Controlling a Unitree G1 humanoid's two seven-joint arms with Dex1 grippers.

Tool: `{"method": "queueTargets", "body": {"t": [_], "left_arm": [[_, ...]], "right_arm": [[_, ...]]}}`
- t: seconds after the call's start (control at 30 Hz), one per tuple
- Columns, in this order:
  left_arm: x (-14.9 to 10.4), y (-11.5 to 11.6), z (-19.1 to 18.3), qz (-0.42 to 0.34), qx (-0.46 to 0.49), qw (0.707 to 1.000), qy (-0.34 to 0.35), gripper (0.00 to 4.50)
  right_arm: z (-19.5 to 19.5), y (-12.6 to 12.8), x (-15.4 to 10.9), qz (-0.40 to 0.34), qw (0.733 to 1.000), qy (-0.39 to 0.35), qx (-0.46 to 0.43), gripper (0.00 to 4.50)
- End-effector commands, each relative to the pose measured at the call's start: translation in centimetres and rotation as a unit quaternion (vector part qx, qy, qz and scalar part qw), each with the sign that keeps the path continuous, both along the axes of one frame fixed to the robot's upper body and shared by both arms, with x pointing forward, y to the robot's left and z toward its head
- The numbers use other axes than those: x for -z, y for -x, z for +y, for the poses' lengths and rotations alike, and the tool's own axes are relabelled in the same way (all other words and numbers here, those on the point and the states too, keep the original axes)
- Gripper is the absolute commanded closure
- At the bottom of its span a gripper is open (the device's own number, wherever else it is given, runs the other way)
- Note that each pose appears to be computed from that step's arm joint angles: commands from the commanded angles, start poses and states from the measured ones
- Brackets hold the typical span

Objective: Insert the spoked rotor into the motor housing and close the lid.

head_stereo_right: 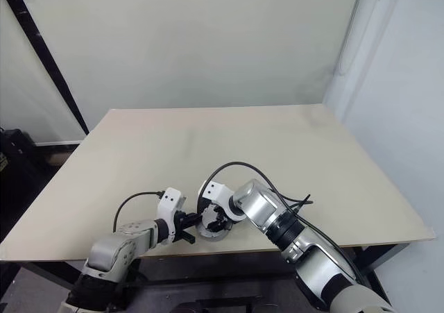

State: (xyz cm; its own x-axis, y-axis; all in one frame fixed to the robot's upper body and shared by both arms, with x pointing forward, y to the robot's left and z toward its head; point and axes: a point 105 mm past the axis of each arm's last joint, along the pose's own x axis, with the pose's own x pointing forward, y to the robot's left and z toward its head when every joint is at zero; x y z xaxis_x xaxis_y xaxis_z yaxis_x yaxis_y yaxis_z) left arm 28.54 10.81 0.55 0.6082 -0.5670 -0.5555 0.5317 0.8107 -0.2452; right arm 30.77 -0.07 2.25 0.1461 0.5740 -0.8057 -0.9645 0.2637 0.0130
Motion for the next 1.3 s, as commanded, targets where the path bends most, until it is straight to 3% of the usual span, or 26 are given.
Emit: {"method": "queueTargets", "body": {"t": [0.03,0.07,0.2,0.4,0.6,0.77,0.93,1.03,1.17,1.3], "left_arm": [[1.7,0.8,-0.2,0.032,0.012,0.999,-0.022,4.50],[1.8,0.9,-0.2,0.034,0.013,0.999,-0.024,4.50],[2.0,1.0,0.0,0.037,0.017,0.999,-0.036,4.50],[2.0,0.9,-0.1,0.035,0.020,0.999,-0.036,4.50],[1.8,0.8,-0.3,0.032,0.026,0.999,-0.036,4.50],[1.3,0.8,-0.6,0.024,0.035,0.999,-0.029,4.50],[0.3,0.5,-0.4,0.007,0.039,0.999,-0.030,4.50],[-0.4,0.0,0.0,-0.007,0.031,0.999,-0.027,4.50],[-2.3,-0.9,1.1,-0.031,0.011,0.999,-0.010,4.50],[-3.7,-1.3,2.1,-0.045,-0.003,0.999,0.004,4.50]], "right_arm": [[-1.4,0.0,1.7,0.005,0.999,0.026,0.026,1.29],[-1.2,-0.1,1.5,0.004,0.999,0.017,0.027,1.29],[-0.2,-0.1,-0.1,0.013,0.999,-0.036,0.031,0.02],[0.3,-1.5,-3.7,0.012,0.986,-0.137,0.090,0.02],[-1.6,-3.6,-5.6,0.023,0.961,-0.202,0.185,0.02],[-3.5,-4.2,-5.3,0.039,0.948,-0.207,0.238,0.02],[-4.7,-3.1,-3.0,0.085,0.941,-0.191,0.267,0.02],[-4.7,-2.8,-2.7,0.071,0.947,-0.191,0.249,0.02],[-3.5,-2.1,-3.3,-0.006,0.973,-0.172,0.154,0.02],[-2.2,-1.2,-3.6,-0.034,0.980,-0.176,0.090,0.02]]}}
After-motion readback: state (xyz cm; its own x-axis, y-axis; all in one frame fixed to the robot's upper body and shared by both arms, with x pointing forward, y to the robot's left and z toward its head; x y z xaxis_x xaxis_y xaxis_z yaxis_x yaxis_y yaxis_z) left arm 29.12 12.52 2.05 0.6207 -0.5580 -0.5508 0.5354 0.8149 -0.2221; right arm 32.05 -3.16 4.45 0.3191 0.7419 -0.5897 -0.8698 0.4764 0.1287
